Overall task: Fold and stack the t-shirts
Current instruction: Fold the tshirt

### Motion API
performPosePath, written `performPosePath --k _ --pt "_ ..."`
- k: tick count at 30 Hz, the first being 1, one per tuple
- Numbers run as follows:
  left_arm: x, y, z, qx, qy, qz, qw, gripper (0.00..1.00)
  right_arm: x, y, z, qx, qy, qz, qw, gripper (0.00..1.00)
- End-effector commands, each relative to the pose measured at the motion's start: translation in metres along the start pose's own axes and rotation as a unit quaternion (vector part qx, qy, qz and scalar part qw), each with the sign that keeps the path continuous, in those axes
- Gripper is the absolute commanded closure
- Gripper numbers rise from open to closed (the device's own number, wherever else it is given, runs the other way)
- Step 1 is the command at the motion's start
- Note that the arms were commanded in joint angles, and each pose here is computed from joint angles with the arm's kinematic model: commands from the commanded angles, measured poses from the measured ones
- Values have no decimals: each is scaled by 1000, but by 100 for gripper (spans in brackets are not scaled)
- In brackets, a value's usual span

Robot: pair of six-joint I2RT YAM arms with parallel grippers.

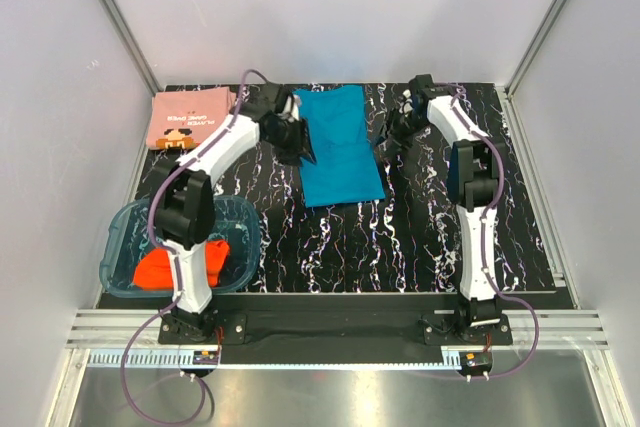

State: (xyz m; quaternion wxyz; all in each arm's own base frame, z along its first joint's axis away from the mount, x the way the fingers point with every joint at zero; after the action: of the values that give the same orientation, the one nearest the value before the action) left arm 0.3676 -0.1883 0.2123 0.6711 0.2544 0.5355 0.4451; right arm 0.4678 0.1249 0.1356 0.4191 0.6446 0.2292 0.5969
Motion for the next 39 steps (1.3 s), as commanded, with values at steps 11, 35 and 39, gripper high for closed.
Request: performPosePath --k 11,35,39 --pt "5 -55 -61 105 -4 -59 993 66 3 16 -83 57 57 58 995 96" --pt "70 -58 -144 192 -23 87 977 70 -76 5 -164 108 -28 -26 993 97" --pt "61 -36 -153 202 -39 61 977 71 -73 14 -187 127 -8 -34 991 95"
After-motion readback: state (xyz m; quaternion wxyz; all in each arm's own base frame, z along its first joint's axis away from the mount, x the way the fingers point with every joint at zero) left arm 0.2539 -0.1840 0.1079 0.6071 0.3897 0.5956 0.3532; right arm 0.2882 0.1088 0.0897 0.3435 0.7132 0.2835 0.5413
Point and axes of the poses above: each gripper's point midway between its finger pads, its own y axis back along the fingers, its own x axis along the line the jaws close on, z = x × y, the point moved 10 cm from there along y, back along the fingers, and after that the axes turned 2 degrees about y, right-handed, at the moved point
